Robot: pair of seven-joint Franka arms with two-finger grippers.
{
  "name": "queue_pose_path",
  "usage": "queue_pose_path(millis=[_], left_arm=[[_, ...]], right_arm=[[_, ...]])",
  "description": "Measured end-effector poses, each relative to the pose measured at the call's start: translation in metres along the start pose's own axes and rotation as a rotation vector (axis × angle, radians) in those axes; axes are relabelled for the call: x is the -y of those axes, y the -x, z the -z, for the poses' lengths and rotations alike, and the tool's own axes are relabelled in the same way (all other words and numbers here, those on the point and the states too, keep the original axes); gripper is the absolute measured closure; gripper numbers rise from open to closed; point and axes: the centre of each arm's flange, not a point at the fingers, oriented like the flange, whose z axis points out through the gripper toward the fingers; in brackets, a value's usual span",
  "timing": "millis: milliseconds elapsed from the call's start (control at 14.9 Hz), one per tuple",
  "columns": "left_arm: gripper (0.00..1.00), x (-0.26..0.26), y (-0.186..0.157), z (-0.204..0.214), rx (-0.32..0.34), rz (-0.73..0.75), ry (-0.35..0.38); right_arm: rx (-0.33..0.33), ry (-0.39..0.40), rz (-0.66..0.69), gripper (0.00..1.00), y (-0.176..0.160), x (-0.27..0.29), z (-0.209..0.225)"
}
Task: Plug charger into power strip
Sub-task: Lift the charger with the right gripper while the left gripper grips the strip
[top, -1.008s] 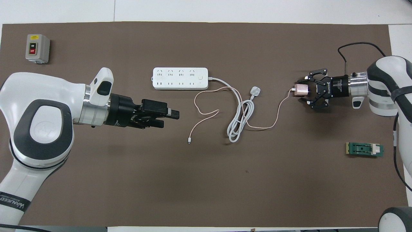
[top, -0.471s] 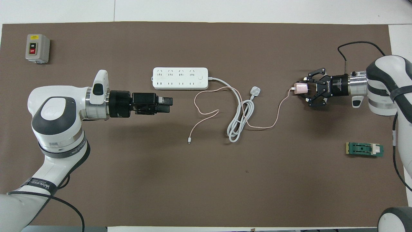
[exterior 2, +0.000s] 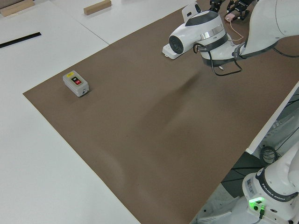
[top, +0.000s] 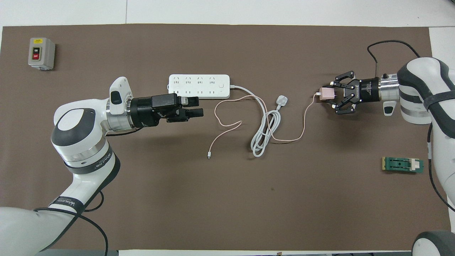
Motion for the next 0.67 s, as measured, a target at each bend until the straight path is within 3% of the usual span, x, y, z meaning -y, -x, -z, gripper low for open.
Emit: queue_pose_path(millis=[672], left_arm=[[0.0,0.005,-0.004,-0.012,-0.001,-0.027,-0.005]], right_arm=[[0.04,0.067,-0.052,0.48,0.184,0.007,-0.04]])
